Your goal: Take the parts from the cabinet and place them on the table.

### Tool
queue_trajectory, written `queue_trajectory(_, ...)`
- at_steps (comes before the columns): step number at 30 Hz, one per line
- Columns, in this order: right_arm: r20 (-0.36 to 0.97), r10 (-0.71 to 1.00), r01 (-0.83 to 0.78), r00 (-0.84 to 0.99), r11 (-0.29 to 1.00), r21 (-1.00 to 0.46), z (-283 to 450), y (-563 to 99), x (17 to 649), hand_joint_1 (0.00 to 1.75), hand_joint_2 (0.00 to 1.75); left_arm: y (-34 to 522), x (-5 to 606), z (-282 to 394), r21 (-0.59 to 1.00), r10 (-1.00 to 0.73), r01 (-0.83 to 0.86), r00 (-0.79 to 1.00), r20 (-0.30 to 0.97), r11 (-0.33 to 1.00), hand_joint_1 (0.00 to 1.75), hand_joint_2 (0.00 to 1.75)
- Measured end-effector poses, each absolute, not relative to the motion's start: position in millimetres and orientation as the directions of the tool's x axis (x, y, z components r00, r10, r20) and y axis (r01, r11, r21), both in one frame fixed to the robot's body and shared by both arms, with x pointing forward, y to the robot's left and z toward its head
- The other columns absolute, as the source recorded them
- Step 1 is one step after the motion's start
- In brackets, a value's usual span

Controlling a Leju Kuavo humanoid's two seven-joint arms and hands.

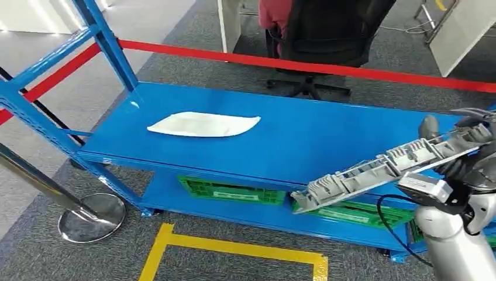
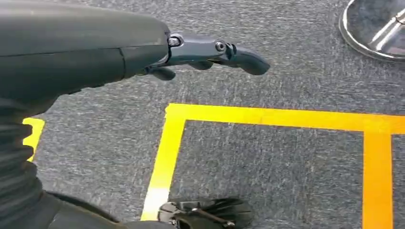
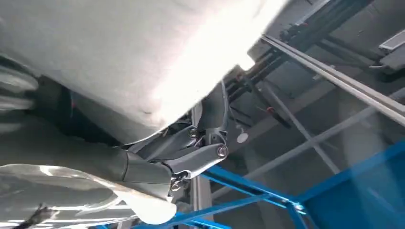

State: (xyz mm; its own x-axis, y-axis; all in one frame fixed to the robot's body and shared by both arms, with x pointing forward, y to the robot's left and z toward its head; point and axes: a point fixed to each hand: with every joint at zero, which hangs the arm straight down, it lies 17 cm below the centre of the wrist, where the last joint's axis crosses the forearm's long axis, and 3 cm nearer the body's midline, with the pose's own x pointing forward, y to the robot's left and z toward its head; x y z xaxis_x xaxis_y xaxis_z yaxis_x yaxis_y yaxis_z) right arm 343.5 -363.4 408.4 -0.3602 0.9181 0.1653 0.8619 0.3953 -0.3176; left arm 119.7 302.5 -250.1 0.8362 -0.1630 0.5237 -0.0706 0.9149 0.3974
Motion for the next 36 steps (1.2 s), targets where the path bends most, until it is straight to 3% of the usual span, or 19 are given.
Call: queue_trajectory(36,0.099,0.924,0.863,-0.37,0.381,-0.333,426.3,-348.8,357.5,1.75,1.75,300.6,118.8,-251.0,0.395,-0.158,-0.07,0.842,0.516,0.916,0.0,1.75)
